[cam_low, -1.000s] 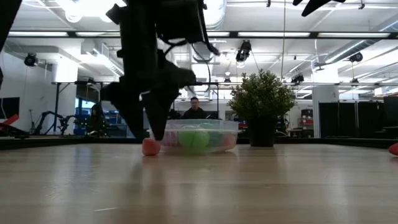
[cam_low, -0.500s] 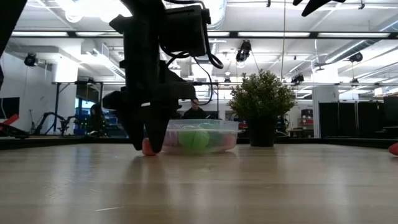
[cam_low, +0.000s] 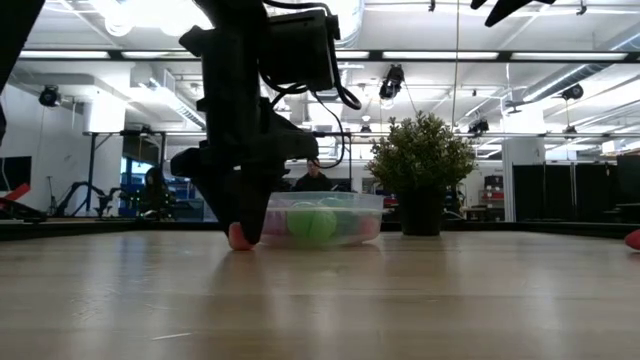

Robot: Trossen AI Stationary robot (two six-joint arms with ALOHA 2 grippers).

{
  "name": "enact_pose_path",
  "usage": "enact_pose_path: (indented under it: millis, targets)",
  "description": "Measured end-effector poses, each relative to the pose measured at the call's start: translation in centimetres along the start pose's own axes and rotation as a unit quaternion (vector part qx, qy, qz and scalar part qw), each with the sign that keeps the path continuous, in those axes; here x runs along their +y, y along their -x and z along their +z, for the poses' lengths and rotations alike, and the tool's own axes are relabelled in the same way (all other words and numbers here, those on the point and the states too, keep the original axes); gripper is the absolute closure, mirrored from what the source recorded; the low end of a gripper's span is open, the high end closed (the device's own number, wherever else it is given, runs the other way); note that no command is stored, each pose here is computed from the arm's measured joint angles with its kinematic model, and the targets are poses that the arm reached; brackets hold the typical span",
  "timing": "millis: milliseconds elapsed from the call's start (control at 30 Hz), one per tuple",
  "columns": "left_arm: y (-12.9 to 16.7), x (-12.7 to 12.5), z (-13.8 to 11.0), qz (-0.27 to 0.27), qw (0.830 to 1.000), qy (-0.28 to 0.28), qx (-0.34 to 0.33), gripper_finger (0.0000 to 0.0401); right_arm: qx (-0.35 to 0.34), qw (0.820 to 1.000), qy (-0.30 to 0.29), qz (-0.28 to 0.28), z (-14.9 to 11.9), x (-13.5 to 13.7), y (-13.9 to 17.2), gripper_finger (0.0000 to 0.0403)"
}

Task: Pick and placing Produce into tupperware
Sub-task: Put the pink peach into the transparent bin

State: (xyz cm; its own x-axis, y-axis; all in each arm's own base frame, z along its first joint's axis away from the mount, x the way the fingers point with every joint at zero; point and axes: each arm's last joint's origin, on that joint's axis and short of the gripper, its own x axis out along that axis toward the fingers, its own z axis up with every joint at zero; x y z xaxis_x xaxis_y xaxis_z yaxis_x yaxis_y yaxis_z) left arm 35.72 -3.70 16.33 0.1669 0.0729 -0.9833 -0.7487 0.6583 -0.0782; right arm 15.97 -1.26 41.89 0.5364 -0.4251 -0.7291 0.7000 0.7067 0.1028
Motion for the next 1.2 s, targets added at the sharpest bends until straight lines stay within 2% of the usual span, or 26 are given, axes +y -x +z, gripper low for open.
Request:
enact_pose_path:
  millis: [367,600,800,1033,1200]
  targets:
    - [0.6,0.0,-0.1,-0.017,1.0,-0.003,0.013,0.0281,0.0,1.0,0.0,0.0,0.0,0.0,0.0,0.0168]
    - [5.6,-0.5,1.1,-0.078,0.996,-0.004,-0.047,0.0281,-0.001,1.0,0.0,0.0,0.0,0.0,0.0,0.0168]
    - [8.8,-0.4,2.9,-0.088,0.988,-0.019,-0.123,0.0281,-0.003,1.0,-0.002,-0.003,0.0,0.0,0.0,0.0168]
    - [7.6,1.4,4.9,-0.044,0.99,-0.035,-0.132,0.0281,-0.003,1.0,-0.009,-0.003,0.0,0.0,0.0,0.0168]
    - [7.6,1.7,5.8,-0.055,0.988,-0.036,-0.142,0.0269,-0.003,1.0,-0.01,-0.003,0.0,0.0,0.0,0.0168]
